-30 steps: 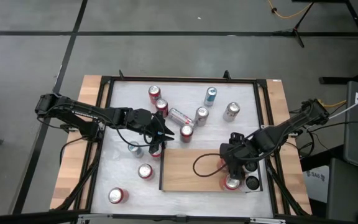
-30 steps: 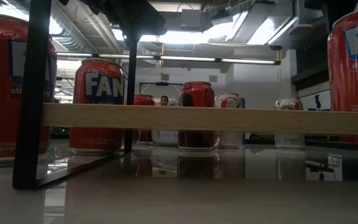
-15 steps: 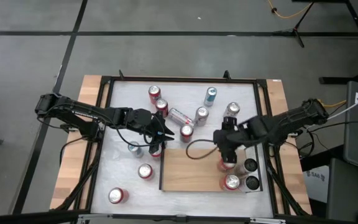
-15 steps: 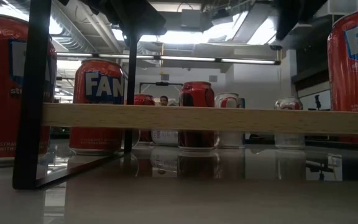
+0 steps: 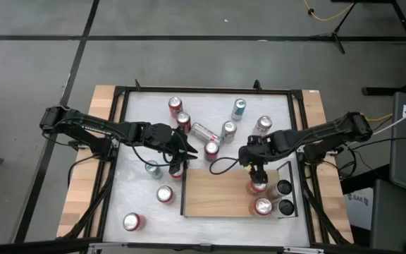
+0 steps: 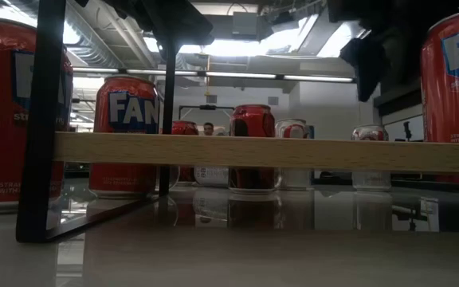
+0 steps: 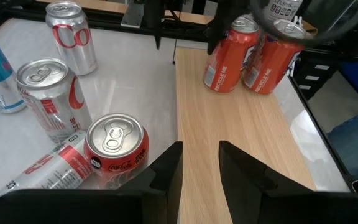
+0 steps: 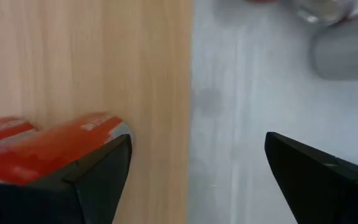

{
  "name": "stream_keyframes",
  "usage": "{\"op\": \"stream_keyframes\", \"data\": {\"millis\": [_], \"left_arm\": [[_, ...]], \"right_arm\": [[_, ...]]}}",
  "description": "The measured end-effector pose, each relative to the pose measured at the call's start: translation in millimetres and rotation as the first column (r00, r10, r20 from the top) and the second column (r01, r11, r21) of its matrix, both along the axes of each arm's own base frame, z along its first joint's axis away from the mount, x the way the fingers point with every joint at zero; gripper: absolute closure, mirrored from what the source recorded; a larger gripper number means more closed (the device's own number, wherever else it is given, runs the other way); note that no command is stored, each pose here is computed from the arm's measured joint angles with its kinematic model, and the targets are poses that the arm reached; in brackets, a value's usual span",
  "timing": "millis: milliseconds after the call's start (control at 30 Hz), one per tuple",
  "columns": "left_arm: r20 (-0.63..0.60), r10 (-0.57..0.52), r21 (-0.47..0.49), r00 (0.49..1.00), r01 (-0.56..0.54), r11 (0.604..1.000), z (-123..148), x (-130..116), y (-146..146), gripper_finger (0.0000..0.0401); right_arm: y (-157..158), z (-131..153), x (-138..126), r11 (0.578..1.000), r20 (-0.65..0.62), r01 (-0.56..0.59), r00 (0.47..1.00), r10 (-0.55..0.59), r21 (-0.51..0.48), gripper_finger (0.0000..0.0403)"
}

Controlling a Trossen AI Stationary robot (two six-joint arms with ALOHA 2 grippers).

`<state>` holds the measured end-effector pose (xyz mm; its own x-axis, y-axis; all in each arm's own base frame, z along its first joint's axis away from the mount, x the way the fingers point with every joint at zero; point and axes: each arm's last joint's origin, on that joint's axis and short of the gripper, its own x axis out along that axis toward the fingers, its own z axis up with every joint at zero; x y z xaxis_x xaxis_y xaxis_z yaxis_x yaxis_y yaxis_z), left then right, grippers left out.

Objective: Place canned beverage on shelf
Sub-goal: Adjust the top orange soda can on the shelf

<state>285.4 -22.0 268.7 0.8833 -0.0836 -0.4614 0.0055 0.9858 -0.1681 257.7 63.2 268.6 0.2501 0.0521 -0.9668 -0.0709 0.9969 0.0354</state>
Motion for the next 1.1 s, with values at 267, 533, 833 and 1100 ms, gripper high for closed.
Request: {"op": "stream_keyframes", "data": {"millis": [267,533,833,1100], "left_arm": [[0.000,0.000,0.000,1.000,0.000,1.000,0.0,0.0,0.0,0.0307],[0.000,0.000,0.000,1.000,0.000,1.000,0.0,0.0,0.1,0.0307],[0.000,0.000,0.000,1.000,0.000,1.000,0.0,0.0,0.0,0.0307],[0.073,0.020,-0.003,0.997,-0.019,1.000,7.2,2.4,4.0,0.0307]], "right_arm": [[2.5,-7.9,-2.4,0.996,-0.037,-0.024,0.999,0.027,0.090,0.0042],[3.8,-8.4,-3.3,0.990,-0.052,-0.034,0.998,0.041,0.135,0.0042],[4.4,-8.4,-3.5,0.987,-0.054,-0.047,0.997,0.056,0.153,0.0042],[4.9,7.4,1.9,0.987,0.010,-0.083,0.997,0.082,0.137,0.0042]]}}
